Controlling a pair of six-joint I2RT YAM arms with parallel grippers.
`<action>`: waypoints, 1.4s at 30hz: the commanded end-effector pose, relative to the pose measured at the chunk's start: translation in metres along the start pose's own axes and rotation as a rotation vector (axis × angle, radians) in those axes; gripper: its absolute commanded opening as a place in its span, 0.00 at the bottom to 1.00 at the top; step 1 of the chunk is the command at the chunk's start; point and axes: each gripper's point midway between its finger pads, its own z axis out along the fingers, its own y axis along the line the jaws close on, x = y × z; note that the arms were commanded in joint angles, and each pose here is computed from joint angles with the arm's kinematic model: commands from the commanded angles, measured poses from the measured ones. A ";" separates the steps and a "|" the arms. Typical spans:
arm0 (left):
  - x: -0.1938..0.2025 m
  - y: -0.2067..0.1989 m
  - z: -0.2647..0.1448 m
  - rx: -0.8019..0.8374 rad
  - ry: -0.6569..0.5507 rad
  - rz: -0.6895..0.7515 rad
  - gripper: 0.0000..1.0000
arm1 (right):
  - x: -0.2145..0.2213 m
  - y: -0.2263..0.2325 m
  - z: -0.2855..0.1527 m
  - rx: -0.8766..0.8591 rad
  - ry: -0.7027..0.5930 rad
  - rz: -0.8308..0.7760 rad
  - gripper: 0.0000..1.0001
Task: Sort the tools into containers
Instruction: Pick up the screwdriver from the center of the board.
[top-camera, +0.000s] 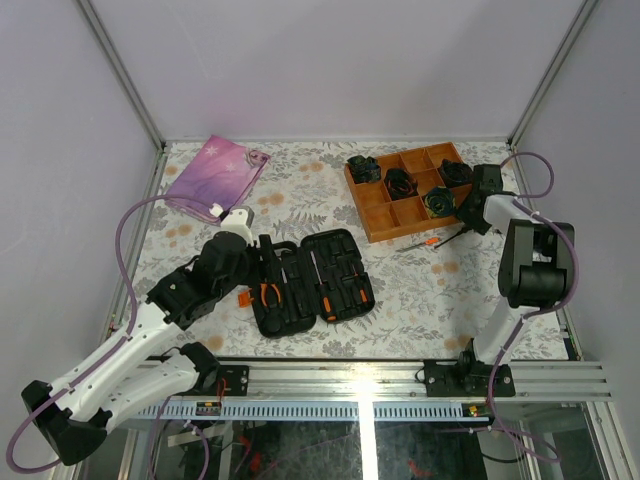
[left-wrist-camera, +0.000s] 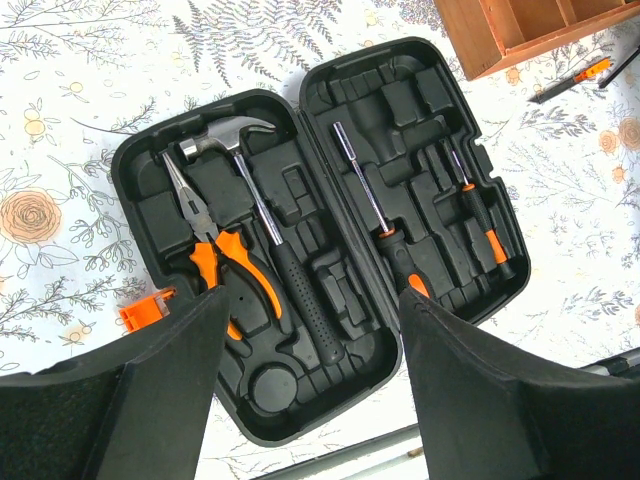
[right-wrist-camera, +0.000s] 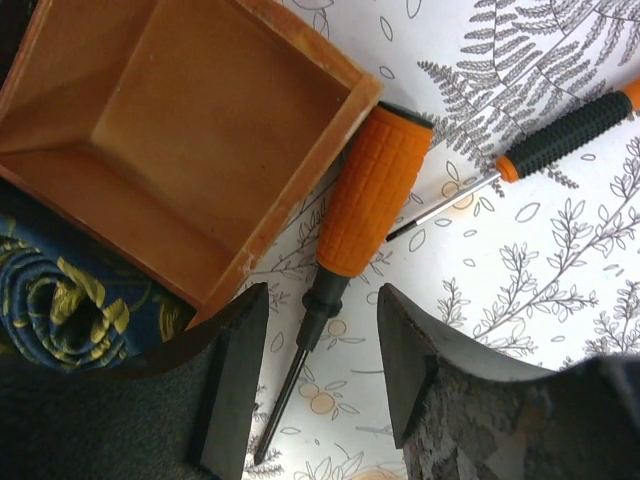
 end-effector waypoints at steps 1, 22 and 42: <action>-0.001 0.002 0.002 -0.004 -0.009 0.012 0.68 | -0.023 0.003 0.005 0.014 -0.050 0.030 0.54; 0.000 0.003 0.004 -0.008 -0.003 0.013 0.68 | -0.017 0.001 0.003 0.006 -0.012 0.022 0.17; 0.000 -0.008 0.004 0.045 0.010 0.000 0.68 | -0.033 0.032 -0.159 -0.365 -0.273 -0.069 0.00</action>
